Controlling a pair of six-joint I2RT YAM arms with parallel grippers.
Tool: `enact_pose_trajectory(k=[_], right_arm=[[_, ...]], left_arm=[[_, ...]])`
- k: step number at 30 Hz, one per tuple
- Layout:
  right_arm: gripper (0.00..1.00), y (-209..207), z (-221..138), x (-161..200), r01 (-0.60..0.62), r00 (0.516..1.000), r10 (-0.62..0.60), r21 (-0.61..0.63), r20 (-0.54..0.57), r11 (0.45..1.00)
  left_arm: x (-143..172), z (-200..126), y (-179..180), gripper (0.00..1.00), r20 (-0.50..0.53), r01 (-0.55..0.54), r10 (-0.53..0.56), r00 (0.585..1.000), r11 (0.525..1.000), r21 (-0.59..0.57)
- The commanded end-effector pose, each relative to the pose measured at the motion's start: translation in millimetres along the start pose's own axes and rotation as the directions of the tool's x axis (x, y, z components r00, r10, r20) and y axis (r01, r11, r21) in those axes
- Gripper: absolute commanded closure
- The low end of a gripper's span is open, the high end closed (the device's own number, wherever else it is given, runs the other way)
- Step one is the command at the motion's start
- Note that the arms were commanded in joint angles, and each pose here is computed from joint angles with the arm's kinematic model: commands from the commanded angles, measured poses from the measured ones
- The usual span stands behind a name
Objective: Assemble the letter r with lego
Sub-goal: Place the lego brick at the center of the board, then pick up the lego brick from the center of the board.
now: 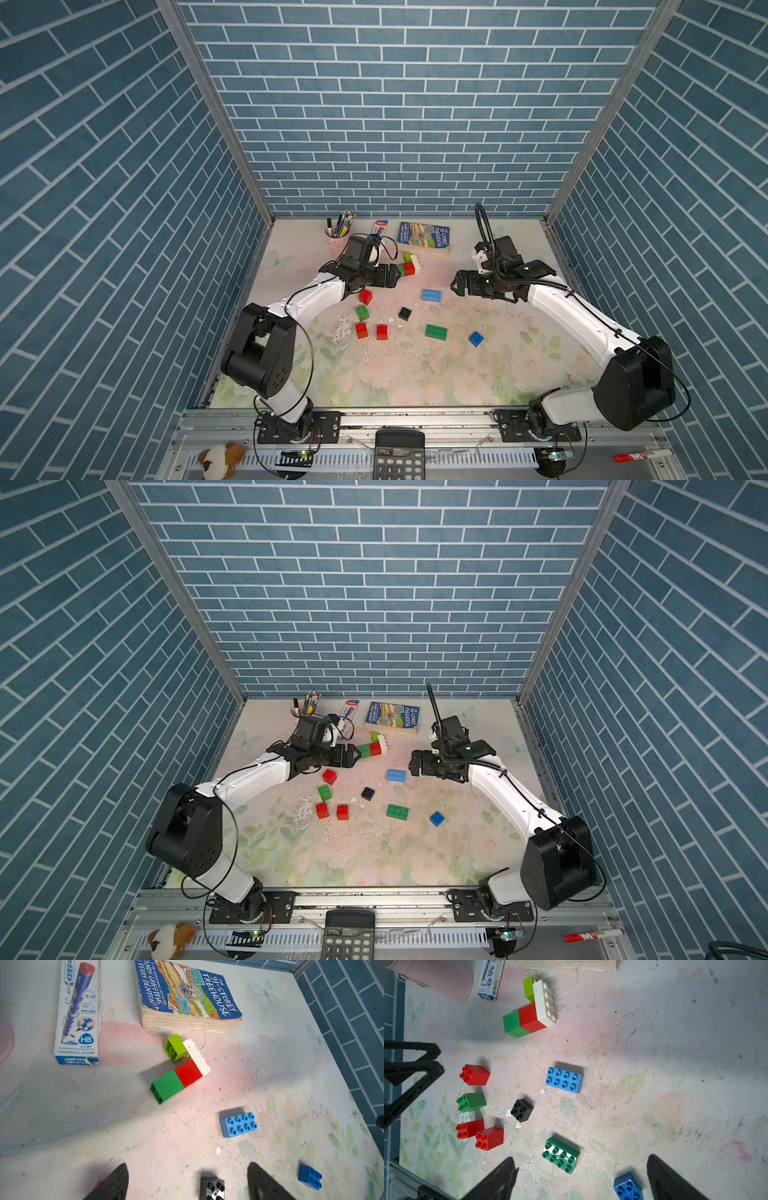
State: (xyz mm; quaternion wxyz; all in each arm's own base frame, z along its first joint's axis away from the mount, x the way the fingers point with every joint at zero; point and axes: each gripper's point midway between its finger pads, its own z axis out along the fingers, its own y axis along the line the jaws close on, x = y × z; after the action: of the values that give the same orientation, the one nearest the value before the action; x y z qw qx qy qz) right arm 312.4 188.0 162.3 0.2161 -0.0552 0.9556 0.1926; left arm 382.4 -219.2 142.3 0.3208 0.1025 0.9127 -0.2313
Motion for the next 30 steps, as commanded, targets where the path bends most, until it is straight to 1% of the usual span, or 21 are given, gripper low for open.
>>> enact_pose_trajectory(k=[1,7,10,13,16,17,18,20,21,22,23,25,28,30], right_arm=[[0.02,0,1,-9,0.018,1.000,-0.018,0.011,0.001,1.000],[0.06,10,15,-24,0.012,1.000,-0.012,-0.026,0.001,1.000],[0.08,14,24,-32,-0.006,1.000,0.006,-0.030,-0.011,1.000],[0.08,18,27,-36,-0.021,1.000,0.020,-0.049,-0.015,0.999],[0.09,17,23,-35,-0.020,1.000,0.020,-0.040,-0.009,0.999],[0.10,14,21,-34,-0.018,1.000,0.018,-0.028,-0.007,0.999],[0.11,12,18,-32,-0.015,1.000,0.015,-0.014,-0.003,1.000],[0.14,8,12,-30,-0.013,1.000,0.013,0.002,0.009,1.000],[0.14,7,9,-28,-0.012,1.000,0.012,0.008,0.014,1.000],[0.15,5,7,-26,-0.012,1.000,0.012,0.014,0.015,1.000],[0.15,3,5,-24,-0.011,1.000,0.010,0.020,0.018,1.000],[0.16,1,2,-21,-0.011,1.000,0.010,0.024,0.020,1.000],[0.15,-2,3,-15,-0.005,1.000,0.005,0.030,0.011,1.000],[0.15,-3,4,-14,-0.007,1.000,0.007,0.033,0.006,0.999]], left_arm=[[27,-17,11,0.09,-0.058,0.023,-0.027,0.998,0.997,-0.080],[39,-48,17,0.08,-0.030,0.019,-0.024,0.999,0.991,-0.131],[34,-54,25,0.04,0.011,-0.003,0.005,1.000,0.985,-0.174],[11,-46,25,0.02,0.018,-0.055,0.060,0.998,0.979,-0.197],[-13,-13,16,0.04,-0.019,-0.119,0.117,0.993,0.980,-0.162],[-20,-2,16,0.09,-0.038,-0.138,0.134,0.990,0.977,-0.161],[-28,10,17,0.15,-0.058,-0.158,0.151,0.987,0.973,-0.167],[-43,31,25,0.26,-0.086,-0.184,0.169,0.982,0.961,-0.204],[-50,40,29,0.36,-0.098,-0.191,0.174,0.980,0.958,-0.215],[-56,49,33,0.43,-0.107,-0.192,0.172,0.979,0.957,-0.218],[-60,55,35,0.47,-0.113,-0.190,0.168,0.979,0.956,-0.222],[-64,65,40,0.48,-0.128,-0.180,0.155,0.980,0.960,-0.214],[-61,72,34,0.38,-0.132,-0.196,0.175,0.976,0.967,-0.164],[-57,74,28,0.31,-0.149,-0.225,0.205,0.967,0.965,-0.133]])
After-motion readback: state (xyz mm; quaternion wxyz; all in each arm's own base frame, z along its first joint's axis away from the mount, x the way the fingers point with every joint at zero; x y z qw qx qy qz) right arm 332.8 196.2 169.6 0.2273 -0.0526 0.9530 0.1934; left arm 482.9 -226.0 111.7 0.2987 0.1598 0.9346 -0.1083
